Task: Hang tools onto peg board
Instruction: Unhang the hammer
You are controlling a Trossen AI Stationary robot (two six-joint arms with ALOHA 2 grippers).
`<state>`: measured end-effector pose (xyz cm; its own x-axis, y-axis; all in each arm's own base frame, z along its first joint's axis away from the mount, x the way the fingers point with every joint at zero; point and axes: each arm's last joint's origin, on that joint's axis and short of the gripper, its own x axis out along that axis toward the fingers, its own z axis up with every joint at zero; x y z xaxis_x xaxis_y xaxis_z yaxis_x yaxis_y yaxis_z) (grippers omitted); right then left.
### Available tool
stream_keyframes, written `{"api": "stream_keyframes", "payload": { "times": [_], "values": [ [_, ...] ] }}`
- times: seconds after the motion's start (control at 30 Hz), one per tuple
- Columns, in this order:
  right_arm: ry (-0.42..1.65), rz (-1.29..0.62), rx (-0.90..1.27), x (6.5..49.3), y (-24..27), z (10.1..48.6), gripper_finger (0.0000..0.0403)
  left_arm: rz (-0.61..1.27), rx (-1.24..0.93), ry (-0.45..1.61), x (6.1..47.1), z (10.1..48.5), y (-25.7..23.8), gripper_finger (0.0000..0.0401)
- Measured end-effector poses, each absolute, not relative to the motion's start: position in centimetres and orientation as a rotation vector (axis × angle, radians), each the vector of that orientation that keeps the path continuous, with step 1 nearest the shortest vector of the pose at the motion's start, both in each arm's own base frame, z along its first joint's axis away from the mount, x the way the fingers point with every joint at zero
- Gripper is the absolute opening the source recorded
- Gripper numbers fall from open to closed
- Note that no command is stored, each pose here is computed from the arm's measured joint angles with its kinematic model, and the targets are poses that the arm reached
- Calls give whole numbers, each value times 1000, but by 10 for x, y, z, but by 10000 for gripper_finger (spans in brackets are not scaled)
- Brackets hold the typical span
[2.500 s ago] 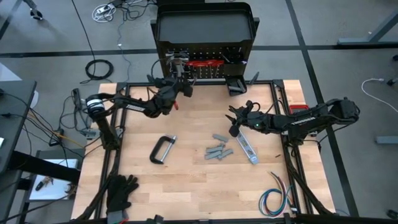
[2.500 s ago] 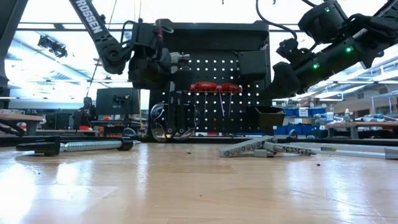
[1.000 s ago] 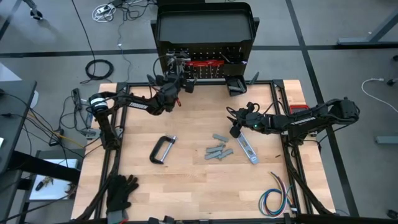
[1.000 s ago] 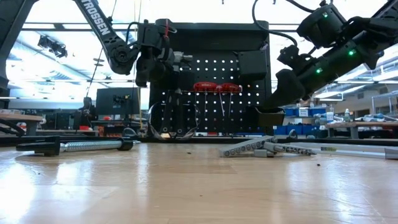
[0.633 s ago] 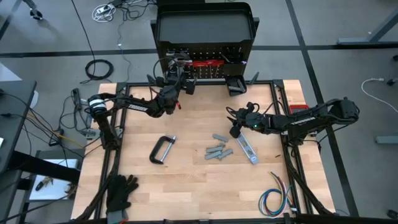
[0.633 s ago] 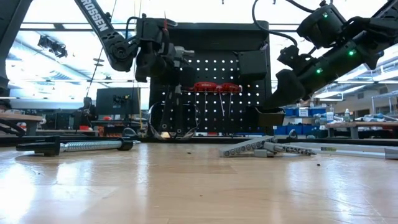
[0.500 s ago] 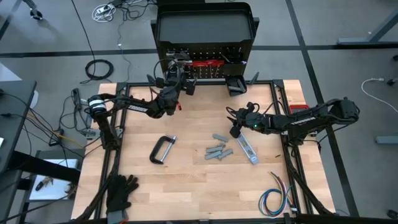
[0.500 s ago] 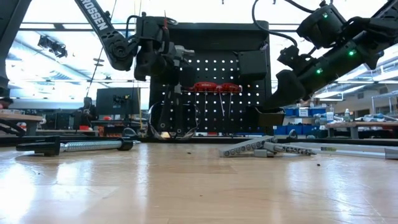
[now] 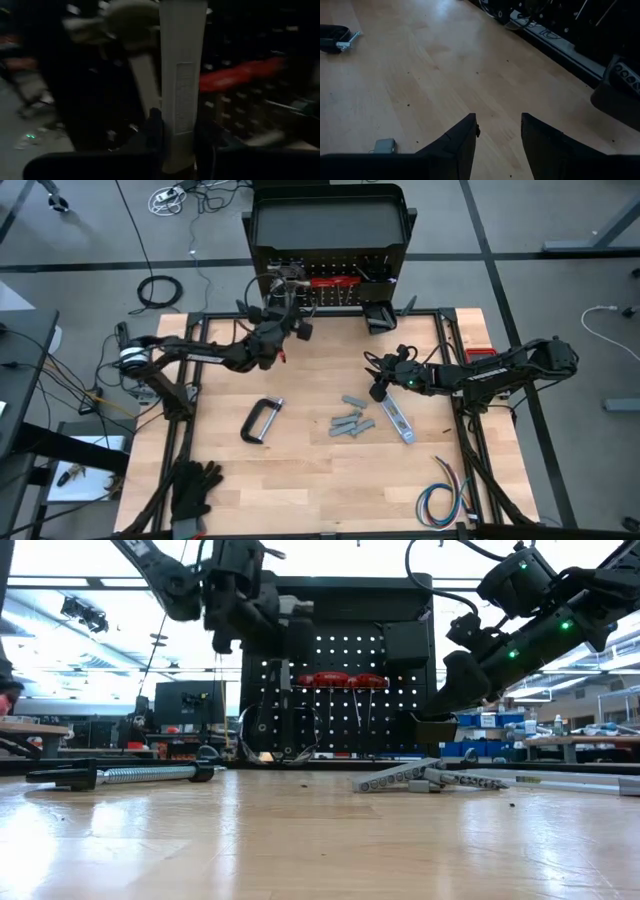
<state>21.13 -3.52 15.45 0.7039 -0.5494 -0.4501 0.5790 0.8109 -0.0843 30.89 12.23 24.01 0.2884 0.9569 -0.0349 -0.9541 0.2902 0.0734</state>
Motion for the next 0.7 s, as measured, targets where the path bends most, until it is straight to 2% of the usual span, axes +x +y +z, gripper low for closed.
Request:
{"api": "stream_keyframes", "payload": {
  "times": [0.3,0.7],
  "values": [
    [483,-618,77,211,-32,154,159,949,-59,230,290,260,86,56],
    [464,-597,63,213,-29,156,158,549,63,908,261,214,93,56]
  ]
}}
